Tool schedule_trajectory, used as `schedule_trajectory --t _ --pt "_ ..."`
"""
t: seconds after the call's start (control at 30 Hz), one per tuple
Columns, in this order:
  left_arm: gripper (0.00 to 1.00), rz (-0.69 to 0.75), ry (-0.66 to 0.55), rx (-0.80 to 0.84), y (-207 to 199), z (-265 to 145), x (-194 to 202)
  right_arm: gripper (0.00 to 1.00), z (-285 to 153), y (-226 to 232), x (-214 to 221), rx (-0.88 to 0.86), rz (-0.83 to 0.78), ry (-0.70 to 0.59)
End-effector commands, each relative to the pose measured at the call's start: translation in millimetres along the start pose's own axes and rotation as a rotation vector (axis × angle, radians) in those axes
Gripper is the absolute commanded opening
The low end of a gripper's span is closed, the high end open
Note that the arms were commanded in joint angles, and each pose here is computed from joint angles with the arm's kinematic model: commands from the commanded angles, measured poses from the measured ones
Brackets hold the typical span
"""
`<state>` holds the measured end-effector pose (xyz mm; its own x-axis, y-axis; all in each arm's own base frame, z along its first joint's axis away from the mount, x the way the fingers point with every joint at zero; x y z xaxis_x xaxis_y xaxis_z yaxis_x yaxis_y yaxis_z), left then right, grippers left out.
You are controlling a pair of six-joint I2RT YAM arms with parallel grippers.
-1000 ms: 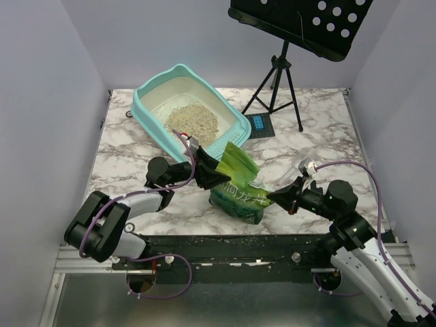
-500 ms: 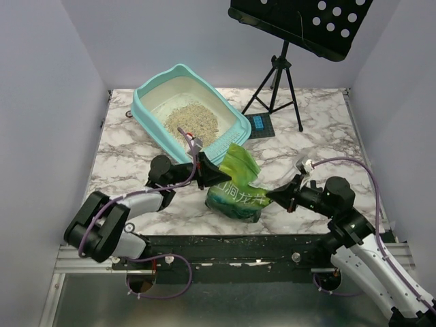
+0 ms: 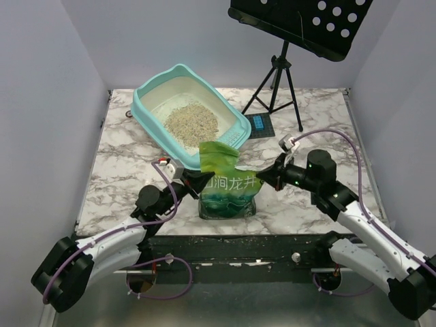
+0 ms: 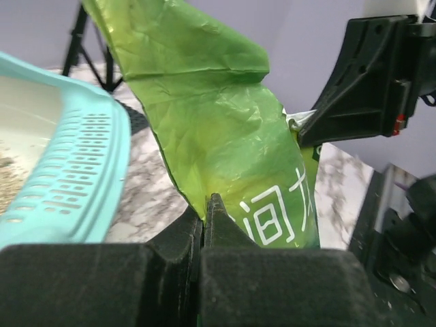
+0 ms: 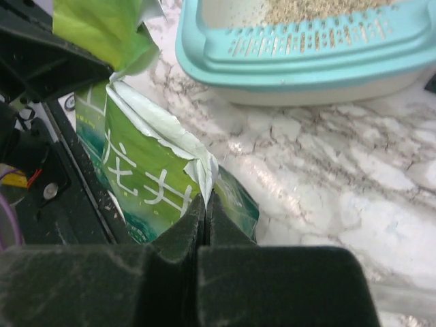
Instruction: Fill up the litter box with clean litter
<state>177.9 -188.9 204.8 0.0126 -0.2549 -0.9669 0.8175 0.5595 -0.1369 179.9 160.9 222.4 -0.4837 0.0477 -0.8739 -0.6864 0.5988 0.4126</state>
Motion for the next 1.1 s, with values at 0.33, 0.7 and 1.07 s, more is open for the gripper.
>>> schedule_trajectory --t 0.33,0.7,1.07 --pt "0.0 0.091 -0.259 -0.348 15 -14 -33 0.41 20 15 -31 -0.307 -0.31 0.031" --pt "0.0 0.033 -0.229 -0.396 18 -13 -29 0.57 19 -3 -42 -0.157 -0.414 -0.094" --pt "0.0 -0.003 -0.206 -0.396 11 -13 -25 0.57 37 -18 -38 -0.354 -0.432 -0.103"
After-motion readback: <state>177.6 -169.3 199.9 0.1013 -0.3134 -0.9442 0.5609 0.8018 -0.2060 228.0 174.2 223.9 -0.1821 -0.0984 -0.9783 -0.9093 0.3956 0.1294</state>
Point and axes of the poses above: each gripper's point midway between its finger pads, its own z axis out along the fingers, its own y axis along the line the jaws close on, x = y × z, the point moved 7 cm from there along -z, back along the fingers, and after that the axes turned 8 degrees about z, right-handed, at the moved point
